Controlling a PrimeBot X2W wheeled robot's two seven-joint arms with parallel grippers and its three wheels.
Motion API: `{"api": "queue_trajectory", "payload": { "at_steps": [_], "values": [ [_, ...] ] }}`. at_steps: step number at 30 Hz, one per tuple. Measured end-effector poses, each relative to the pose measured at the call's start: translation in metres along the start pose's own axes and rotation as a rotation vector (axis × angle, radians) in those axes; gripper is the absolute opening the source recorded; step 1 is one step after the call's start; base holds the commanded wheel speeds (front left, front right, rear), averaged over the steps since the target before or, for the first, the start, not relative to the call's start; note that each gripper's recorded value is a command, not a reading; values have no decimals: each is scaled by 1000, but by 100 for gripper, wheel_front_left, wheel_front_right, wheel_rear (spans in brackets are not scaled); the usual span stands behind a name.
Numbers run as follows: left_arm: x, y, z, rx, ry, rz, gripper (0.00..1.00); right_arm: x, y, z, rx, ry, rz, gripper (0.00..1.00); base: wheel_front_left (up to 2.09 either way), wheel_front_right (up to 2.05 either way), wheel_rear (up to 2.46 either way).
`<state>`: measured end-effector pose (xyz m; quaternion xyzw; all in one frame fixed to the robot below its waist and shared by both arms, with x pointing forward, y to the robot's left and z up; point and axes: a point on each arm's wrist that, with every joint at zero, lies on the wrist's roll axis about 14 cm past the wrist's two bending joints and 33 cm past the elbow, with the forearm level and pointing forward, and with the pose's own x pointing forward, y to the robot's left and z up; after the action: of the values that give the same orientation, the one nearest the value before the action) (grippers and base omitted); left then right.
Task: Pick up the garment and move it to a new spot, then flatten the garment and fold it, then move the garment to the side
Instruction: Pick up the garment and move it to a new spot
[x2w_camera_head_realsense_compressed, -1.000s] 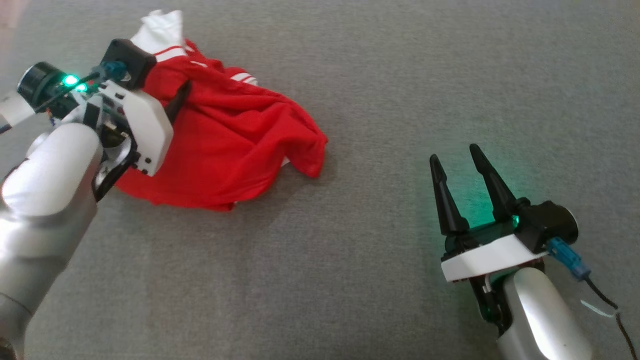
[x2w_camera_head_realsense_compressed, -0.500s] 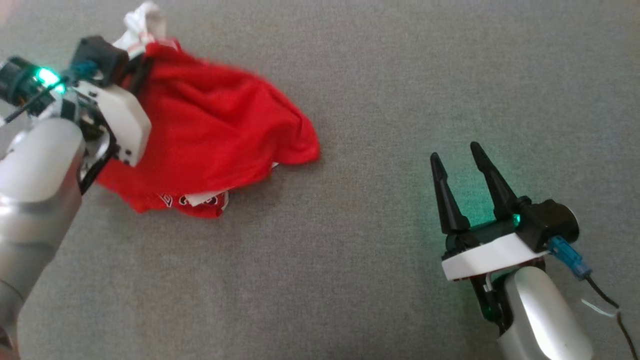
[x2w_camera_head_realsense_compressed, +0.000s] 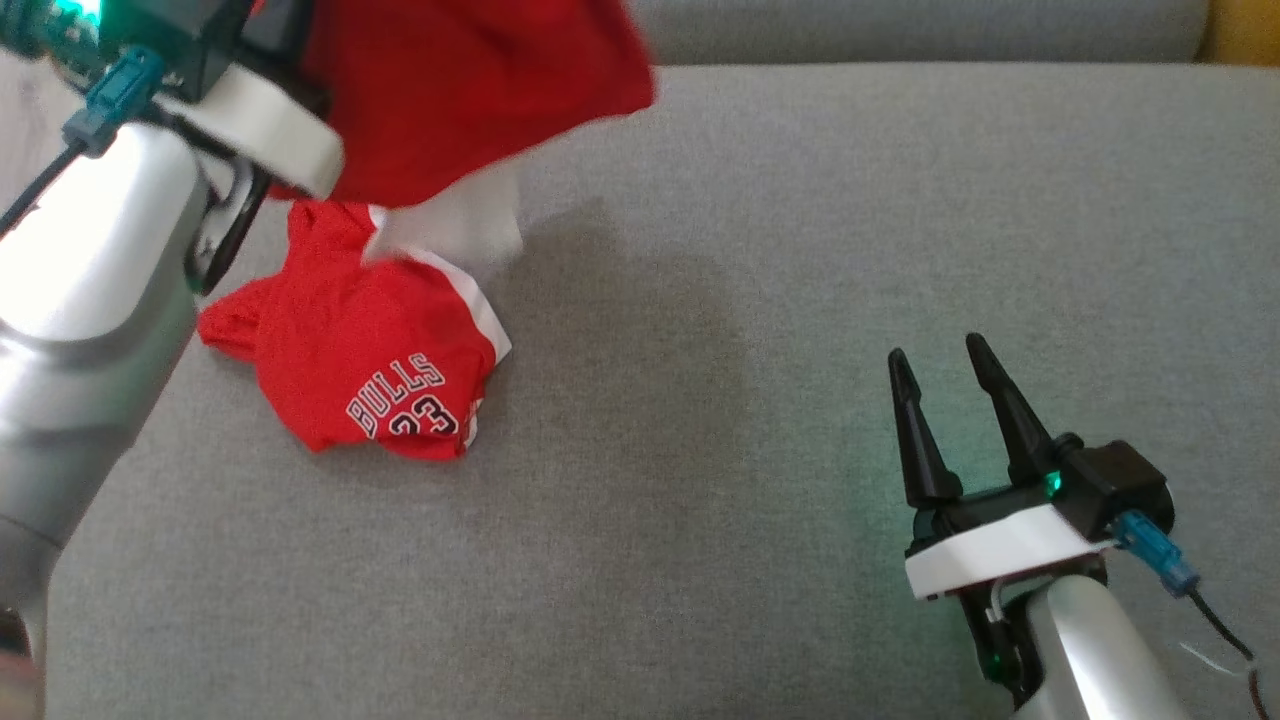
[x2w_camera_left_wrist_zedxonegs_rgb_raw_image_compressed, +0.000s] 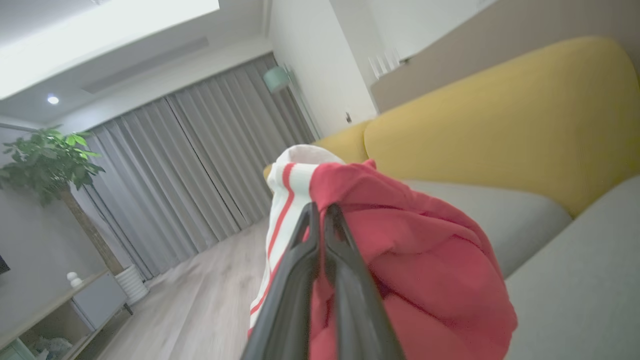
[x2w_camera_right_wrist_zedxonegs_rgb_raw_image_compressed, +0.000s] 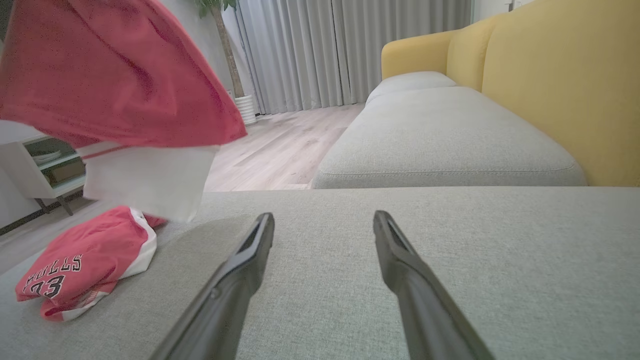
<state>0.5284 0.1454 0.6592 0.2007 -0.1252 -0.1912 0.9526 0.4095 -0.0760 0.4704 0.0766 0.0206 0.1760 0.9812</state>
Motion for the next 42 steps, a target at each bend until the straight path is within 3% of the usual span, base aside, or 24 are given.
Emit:
{"api": "queue_trajectory", "payload": {
  "at_steps": [6, 15, 24, 30, 33, 37, 38, 39, 40, 42],
  "values": [
    [-2, -11, 71, 10, -200, -18, 0, -7, -3, 13, 5, -34, -18, 100, 0, 0, 0],
    [6, -56, 101, -18, -264, -128, 0, -19, -22, 21, 12, -57, -82, 100, 0, 0, 0],
    [30, -145, 89, -93, -236, -349, 0, -46, -60, 38, 37, -115, -217, 100, 0, 0, 0],
    [50, -217, 109, -227, -301, -491, 0, -69, -86, 55, 42, -168, -316, 100, 0, 0, 0],
    [59, -243, 125, -313, -356, -520, 0, -83, -100, 57, 41, -172, -372, 100, 0, 0, 0],
    [74, -251, 124, -363, -378, -501, 0, -91, -111, 56, 35, -168, -414, 100, 0, 0, 0],
    [78, -251, 116, -370, -359, -492, 14, -91, -113, 55, 34, -165, -418, 100, 0, 0, 0],
    [80, -250, 105, -373, -330, -488, 91, -90, -113, 54, 35, -163, -418, 100, 0, 0, 0],
    [80, -249, 91, -370, -294, -484, 100, -88, -113, 54, 36, -162, -415, 100, 0, 0, 0],
    [77, -244, 56, -356, -213, -461, 100, -83, -110, 53, 39, -161, -401, 100, 0, 0, 0]
  ]
}}
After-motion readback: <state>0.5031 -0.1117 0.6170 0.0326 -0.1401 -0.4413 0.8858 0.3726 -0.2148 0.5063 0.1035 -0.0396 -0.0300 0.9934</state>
